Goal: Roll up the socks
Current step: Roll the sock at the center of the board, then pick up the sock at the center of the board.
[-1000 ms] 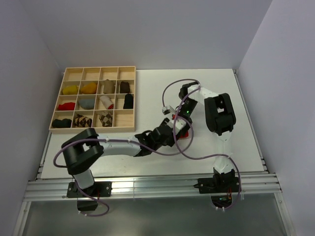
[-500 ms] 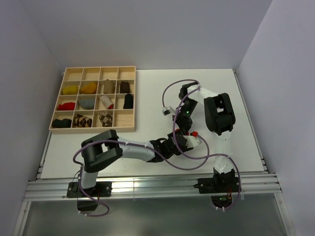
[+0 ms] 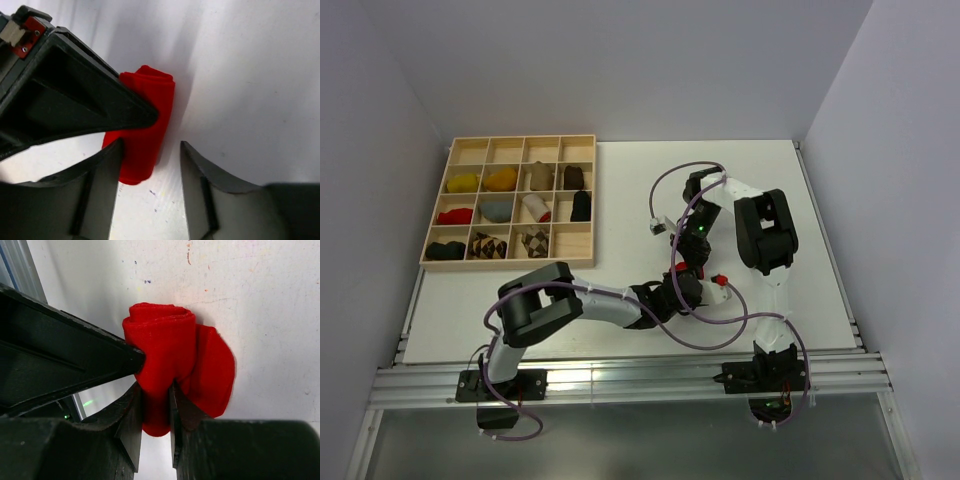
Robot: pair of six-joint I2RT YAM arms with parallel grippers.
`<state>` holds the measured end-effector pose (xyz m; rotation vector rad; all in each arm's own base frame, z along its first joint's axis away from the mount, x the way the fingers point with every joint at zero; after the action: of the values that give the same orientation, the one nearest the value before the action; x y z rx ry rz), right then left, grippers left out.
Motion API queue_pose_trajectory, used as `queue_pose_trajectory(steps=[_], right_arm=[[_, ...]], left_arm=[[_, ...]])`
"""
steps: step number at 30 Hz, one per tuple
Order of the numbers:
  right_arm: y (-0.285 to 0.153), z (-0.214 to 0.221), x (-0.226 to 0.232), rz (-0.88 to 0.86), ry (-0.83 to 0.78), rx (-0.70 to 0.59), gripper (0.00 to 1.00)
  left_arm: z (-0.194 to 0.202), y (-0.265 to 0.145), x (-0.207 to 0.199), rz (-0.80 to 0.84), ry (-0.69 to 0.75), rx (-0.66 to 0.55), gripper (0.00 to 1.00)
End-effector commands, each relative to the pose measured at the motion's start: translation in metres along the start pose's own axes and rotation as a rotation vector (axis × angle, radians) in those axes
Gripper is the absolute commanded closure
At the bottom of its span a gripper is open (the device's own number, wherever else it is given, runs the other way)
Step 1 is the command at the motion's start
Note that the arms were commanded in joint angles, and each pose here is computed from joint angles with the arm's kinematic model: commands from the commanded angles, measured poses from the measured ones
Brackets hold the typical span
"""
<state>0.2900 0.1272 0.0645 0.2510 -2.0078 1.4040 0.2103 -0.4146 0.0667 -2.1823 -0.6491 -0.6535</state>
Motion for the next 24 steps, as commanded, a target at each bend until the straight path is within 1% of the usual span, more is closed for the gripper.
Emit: queue_pose_trajectory(steps=[1,2,6,7,11,12,14,18,24], right_arm=[[0.007,0.021,-0.004,-0.024,0.032,0.118,0.83],[0.007,0.021,-0.004,-0.023,0.032,0.116,0.83],[0.007,0.021,-0.004,-0.022,0.033,0.118,0.83],[0.007,0.022,-0.004,-0.023,0.033,0.120,0.83],[0.007,0.022,-0.003,-0.025,0.033,0.123,0.83],[0.008,0.023,-0.003,-0.025,0.032,0.123,0.83],[0.008,0.023,-0.003,-0.026,0.030,0.126,0.82],[0.009,0.022,0.000,-0.038,0.036,0.110,0.79],[0.001,0.017,0.002,-0.032,0.049,0.040,0.68]], left_arm=[[0.006,0.014,0.001,0.019,0.049,0.019,0.48],[0.010,0.016,0.000,0.017,0.057,0.030,0.49],[0.015,0.023,-0.001,0.026,0.082,0.048,0.58],[0.015,0.025,-0.002,0.031,0.084,0.053,0.64],[0.025,0.029,-0.009,0.078,0.093,0.080,0.72],[0.025,0.030,-0.009,0.083,0.090,0.079,0.76],[0.029,0.032,-0.016,0.117,0.093,0.095,0.81],[0.029,0.034,-0.024,0.178,0.078,0.102,1.00],[0.030,0.034,-0.037,0.290,0.033,0.111,1.00]])
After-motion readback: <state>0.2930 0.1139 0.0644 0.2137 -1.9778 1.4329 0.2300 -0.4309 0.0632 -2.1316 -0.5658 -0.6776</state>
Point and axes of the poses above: each gripper's point midway between its finger pads, its own y axis out along the fingers, its own x axis along the line the jaws close on, z = x × y, the point moved 5 cm from there along -y, back along the fingers, and after that the axes turned 8 degrees about y, right-handed, at the moved point
